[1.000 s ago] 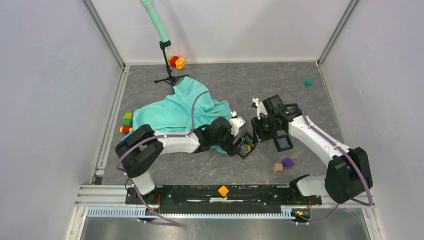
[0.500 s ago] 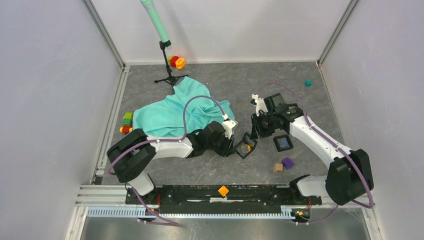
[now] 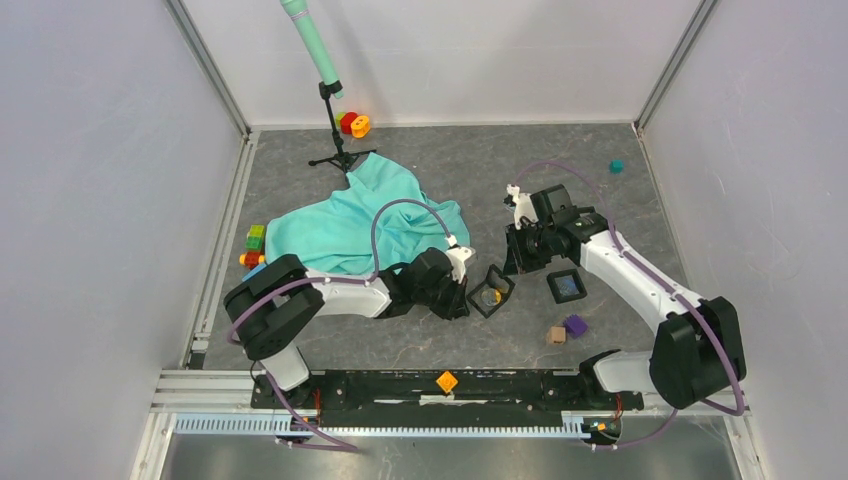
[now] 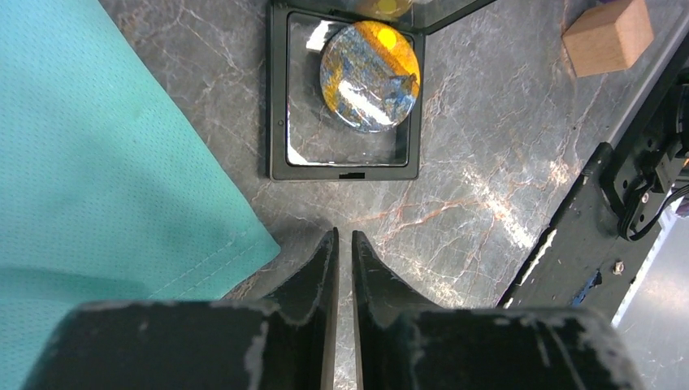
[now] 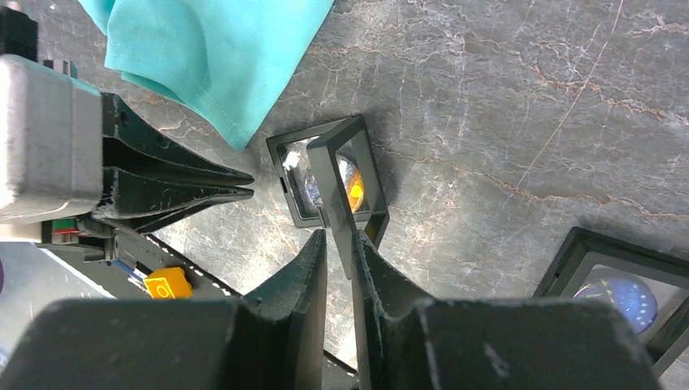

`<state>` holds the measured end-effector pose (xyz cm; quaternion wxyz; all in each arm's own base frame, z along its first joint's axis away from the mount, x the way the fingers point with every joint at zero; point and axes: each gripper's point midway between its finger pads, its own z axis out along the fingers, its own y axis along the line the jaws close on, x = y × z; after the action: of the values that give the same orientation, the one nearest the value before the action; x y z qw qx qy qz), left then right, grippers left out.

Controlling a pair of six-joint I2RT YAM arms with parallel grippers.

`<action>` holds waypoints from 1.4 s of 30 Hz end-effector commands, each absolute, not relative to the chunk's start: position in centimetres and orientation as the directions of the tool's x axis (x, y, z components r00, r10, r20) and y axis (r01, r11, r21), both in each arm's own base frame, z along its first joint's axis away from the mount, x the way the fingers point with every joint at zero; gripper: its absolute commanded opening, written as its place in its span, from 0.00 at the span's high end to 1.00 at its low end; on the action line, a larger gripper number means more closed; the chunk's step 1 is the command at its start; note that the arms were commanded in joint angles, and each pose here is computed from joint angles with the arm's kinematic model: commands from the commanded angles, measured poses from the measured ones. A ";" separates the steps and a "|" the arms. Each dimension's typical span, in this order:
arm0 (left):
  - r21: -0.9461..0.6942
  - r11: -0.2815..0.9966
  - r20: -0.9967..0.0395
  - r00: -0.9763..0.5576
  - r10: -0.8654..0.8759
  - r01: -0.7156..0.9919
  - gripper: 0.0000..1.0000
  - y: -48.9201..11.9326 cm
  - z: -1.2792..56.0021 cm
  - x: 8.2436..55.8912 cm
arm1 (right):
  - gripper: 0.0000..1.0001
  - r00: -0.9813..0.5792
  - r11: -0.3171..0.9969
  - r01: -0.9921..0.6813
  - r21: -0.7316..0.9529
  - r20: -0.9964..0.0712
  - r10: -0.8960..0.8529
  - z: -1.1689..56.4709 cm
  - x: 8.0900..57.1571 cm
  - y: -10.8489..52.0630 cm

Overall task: Remove the brooch from the garment
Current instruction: Close the brooch box at the center of the board, then move the brooch box to the center of the board.

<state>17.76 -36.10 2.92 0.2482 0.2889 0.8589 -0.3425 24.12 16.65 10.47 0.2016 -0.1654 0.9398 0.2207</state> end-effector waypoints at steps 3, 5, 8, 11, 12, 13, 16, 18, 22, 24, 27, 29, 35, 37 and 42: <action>-0.488 0.592 -0.609 -0.736 0.297 0.642 0.85 -36.9 2.6 17.2 | 0.79 -0.855 0.840 -0.412 0.353 -0.469 -0.222 10.1 24.9 17.0; -0.490 0.592 -0.607 -0.738 0.296 0.640 0.86 -37.0 2.4 17.2 | 0.80 -0.859 0.839 -0.410 0.357 -0.461 -0.224 9.7 24.8 17.0; -0.489 0.596 -0.605 -0.740 0.294 0.637 0.87 -37.3 2.1 17.4 | 0.81 -0.863 0.837 -0.410 0.362 -0.450 -0.227 9.2 24.6 17.1; -0.476 0.610 -0.610 -0.738 0.290 0.634 0.88 -37.3 1.6 17.7 | 0.82 -0.866 0.834 -0.410 0.368 -0.445 -0.229 8.9 24.4 17.1; -0.472 0.614 -0.609 -0.737 0.292 0.633 0.88 -37.3 1.4 17.8 | 0.82 -0.867 0.832 -0.410 0.374 -0.442 -0.229 8.9 24.2 17.2; -0.468 0.617 -0.610 -0.737 0.292 0.632 0.88 -37.3 1.3 17.9 | 0.82 -0.870 0.828 -0.411 0.382 -0.437 -0.230 8.7 24.0 17.2; -0.456 0.630 -0.610 -0.736 0.293 0.629 0.89 -37.3 0.9 18.2 | 0.85 -0.872 0.812 -0.417 0.409 -0.433 -0.230 8.7 23.5 17.6; -0.448 0.636 -0.612 -0.734 0.293 0.628 0.89 -37.4 0.5 18.5 | 0.87 -0.872 0.805 -0.419 0.419 -0.433 -0.228 8.8 23.1 17.7; -0.444 0.646 -0.614 -0.736 0.286 0.621 0.90 -37.7 -0.3 18.9 | 0.92 -0.877 0.790 -0.419 0.447 -0.424 -0.225 8.5 22.3 17.9; -0.447 0.648 -0.614 -0.738 0.279 0.616 0.90 -37.8 -0.6 19.0 | 0.94 -0.881 0.775 -0.419 0.474 -0.418 -0.221 8.3 21.7 18.3; -0.446 0.650 -0.616 -0.738 0.277 0.616 0.90 -38.0 -0.8 19.2 | 0.94 -0.884 0.759 -0.420 0.497 -0.415 -0.217 8.0 20.8 18.7; -0.443 0.653 -0.617 -0.737 0.275 0.615 0.90 -38.1 -0.8 19.4 | 0.93 -0.884 0.760 -0.419 0.496 -0.412 -0.219 7.7 20.5 18.6; -0.434 0.658 -0.644 -0.723 0.252 0.615 0.90 -37.3 0.7 19.4 | 0.92 -0.874 0.779 -0.423 0.462 -0.435 -0.216 7.8 20.7 18.1; -0.412 0.669 -0.658 -0.710 0.250 0.618 0.90 -36.4 2.0 19.4 | 0.91 -0.865 0.783 -0.428 0.451 -0.455 -0.211 7.9 20.8 18.3; -0.336 0.720 -0.705 -0.669 0.235 0.607 0.88 -32.9 6.4 19.6 | 0.91 -0.840 0.786 -0.442 0.432 -0.506 -0.194 7.9 20.7 19.9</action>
<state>18.88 -35.88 2.78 0.2842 0.2532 0.8657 -0.3251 19.86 18.53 7.27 0.1789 -0.1769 0.9271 0.2780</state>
